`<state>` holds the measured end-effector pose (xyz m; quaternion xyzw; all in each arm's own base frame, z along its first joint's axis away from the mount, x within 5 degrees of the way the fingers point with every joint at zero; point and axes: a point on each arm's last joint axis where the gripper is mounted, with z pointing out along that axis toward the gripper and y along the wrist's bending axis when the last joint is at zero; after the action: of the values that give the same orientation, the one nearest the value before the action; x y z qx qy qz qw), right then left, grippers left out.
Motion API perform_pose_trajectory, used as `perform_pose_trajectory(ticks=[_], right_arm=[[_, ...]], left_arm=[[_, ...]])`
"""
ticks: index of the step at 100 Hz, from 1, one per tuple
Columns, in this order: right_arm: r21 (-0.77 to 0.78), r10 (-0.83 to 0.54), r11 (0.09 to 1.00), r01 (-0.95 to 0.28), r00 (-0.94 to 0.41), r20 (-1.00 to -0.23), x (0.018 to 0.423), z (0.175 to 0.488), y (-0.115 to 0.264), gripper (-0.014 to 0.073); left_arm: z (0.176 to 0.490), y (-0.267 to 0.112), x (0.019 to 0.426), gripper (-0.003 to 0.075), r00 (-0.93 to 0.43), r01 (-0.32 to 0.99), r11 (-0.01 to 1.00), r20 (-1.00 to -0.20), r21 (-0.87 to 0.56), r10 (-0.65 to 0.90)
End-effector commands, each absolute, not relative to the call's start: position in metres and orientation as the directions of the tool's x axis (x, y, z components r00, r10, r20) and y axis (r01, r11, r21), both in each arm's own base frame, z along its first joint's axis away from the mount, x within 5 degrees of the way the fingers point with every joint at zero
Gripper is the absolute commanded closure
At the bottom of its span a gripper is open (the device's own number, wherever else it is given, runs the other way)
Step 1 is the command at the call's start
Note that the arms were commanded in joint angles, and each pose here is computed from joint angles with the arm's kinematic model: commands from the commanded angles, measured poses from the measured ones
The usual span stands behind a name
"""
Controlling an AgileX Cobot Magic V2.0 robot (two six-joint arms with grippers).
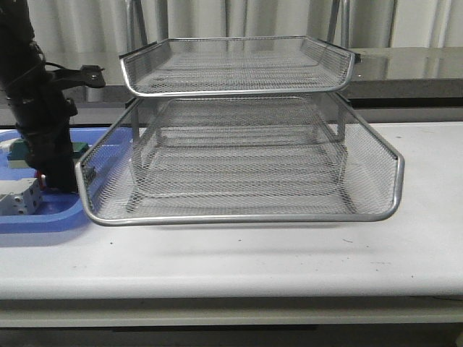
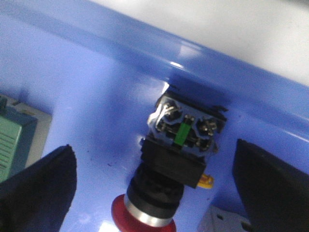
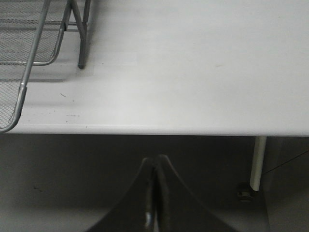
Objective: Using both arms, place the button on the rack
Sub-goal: 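Lower the left gripper onto the red push-button switch in the tray, then close the left gripper on the switch and lift it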
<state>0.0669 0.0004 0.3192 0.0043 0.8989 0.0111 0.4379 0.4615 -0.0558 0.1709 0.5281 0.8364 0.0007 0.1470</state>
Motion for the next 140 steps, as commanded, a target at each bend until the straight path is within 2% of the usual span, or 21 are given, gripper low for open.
perform_pose_trajectory(ticks=[1, 51, 74, 111, 118, 125, 140], right_arm=[[0.011, 0.007, 1.0, -0.004, -0.55, -0.835, 0.07, 0.333, -0.001, 0.0704], [0.011, 0.007, 1.0, -0.004, -0.55, -0.835, 0.07, 0.333, -0.001, 0.0704], [0.011, 0.007, 1.0, -0.004, -0.55, -0.835, 0.07, 0.333, -0.001, 0.0704], [0.011, 0.007, 1.0, -0.003, -0.55, -0.835, 0.07, 0.333, -0.001, 0.0704], [0.011, 0.007, 1.0, -0.003, -0.55, -0.835, 0.07, 0.333, -0.001, 0.0704], [0.011, 0.007, 1.0, -0.003, -0.55, -0.835, 0.07, 0.333, -0.001, 0.0704], [0.011, 0.007, 1.0, -0.003, -0.55, -0.835, 0.07, 0.333, -0.001, 0.0704]], left_arm=[[0.205, -0.058, 0.465, 0.01, -0.372, 0.857, 0.451, -0.308, 0.248, 0.876], [0.205, -0.059, 0.467, 0.01, -0.351, 0.859, 0.439, -0.32, 0.265, 0.88], [0.188, -0.06, 0.469, 0.01, -0.365, 0.868, 0.441, -0.309, 0.228, 0.878], [0.188, -0.06, 0.47, 0.0105, -0.365, 0.867, 0.442, -0.31, 0.23, 0.878], [0.188, -0.06, 0.47, 0.0139, -0.365, 0.867, 0.442, -0.31, 0.23, 0.878], [0.188, -0.06, 0.47, 0.0209, -0.365, 0.867, 0.442, -0.31, 0.23, 0.878], [0.188, -0.06, 0.47, 0.0428, -0.365, 0.867, 0.442, -0.31, 0.23, 0.878]])
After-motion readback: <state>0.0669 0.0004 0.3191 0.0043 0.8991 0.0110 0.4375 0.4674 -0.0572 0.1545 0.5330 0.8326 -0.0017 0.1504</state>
